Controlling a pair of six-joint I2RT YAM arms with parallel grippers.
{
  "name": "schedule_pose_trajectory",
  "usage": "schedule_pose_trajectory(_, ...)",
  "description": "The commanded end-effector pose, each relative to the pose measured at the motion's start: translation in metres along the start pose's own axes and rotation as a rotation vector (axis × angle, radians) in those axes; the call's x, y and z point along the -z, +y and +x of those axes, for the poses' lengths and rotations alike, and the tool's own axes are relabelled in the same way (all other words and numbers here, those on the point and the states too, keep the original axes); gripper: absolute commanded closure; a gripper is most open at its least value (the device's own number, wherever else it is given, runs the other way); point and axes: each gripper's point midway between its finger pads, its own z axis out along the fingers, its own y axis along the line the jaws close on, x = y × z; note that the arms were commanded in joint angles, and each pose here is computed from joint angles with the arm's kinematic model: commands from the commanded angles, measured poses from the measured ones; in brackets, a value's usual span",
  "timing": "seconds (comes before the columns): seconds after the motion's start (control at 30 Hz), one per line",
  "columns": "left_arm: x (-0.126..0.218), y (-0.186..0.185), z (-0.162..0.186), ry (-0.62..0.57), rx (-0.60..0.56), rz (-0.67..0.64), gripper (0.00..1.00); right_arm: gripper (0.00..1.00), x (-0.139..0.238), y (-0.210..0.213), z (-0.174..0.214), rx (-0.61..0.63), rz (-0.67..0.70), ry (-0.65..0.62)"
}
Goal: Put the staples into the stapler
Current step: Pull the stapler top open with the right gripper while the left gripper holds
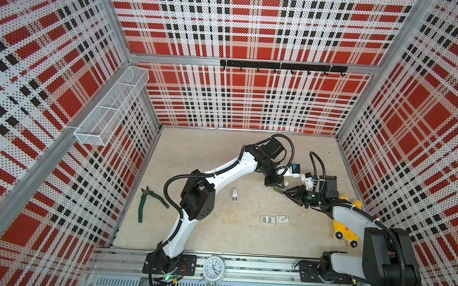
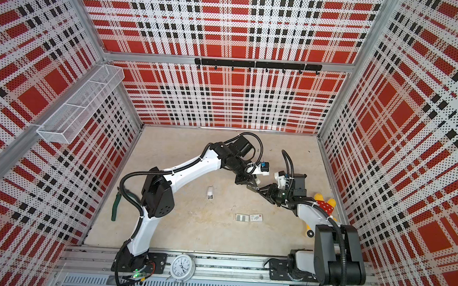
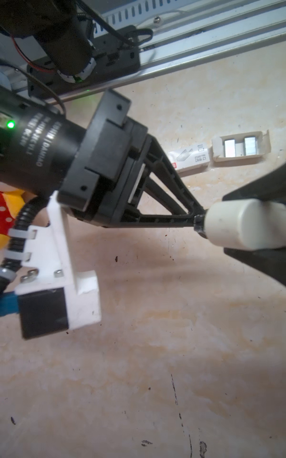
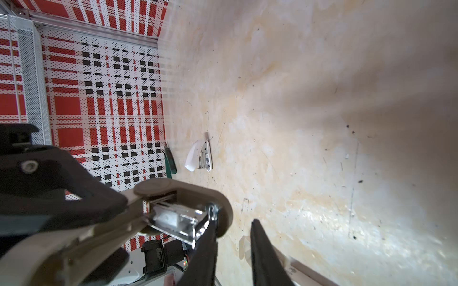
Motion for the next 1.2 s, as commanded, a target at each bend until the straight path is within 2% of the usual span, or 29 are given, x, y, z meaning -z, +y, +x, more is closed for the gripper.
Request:
schedule_pose_trajectory(0.0, 0.03, -0.001, -0.043, -0.135, -0.02, -0.021, 0.81, 0.74, 0.0, 0.007, -0.002, 0.025, -0.04, -0.015)
schedule_pose_trajectory(0.4, 0.023, -0.005, -0.046, -0.158, 0.019, 0.004, 0.81, 0.72, 0.003, 0.015, -0.008, 0.048, -0.047, -0.034)
schedule_pose_trajectory(0.5, 0.026, 0.0, -0.043, -0.163, 0.034, -0.001, 0.81, 0.64, 0.01, 0.002, -0.001, 0.072, 0.047, -0.04)
schedule_pose_trajectory(0.57, 0.03, 0.004, -0.042, -0.178, 0.056, 0.008, 0.81, 0.59, 0.017, 0.003, 0.002, 0.112, 0.057, -0.051)
schedule_pose_trajectory(0.67, 0.034, 0.008, -0.04, -0.204, 0.105, 0.036, 0.81, 0.46, 0.026, 0.023, 0.006, 0.214, -0.019, -0.092)
schedule_pose_trajectory(0.73, 0.039, 0.007, -0.041, -0.233, 0.144, 0.073, 0.81, 0.41, 0.033, 0.039, 0.008, 0.285, -0.092, -0.131)
schedule_pose_trajectory(0.93, 0.047, 0.003, -0.048, -0.308, 0.23, 0.188, 0.81, 0.43, 0.043, 0.063, 0.006, 0.428, -0.172, -0.191)
schedule_pose_trajectory(1.17, 0.054, -0.009, -0.058, -0.354, 0.264, 0.303, 0.83, 0.43, 0.054, 0.091, 0.003, 0.526, -0.218, -0.202)
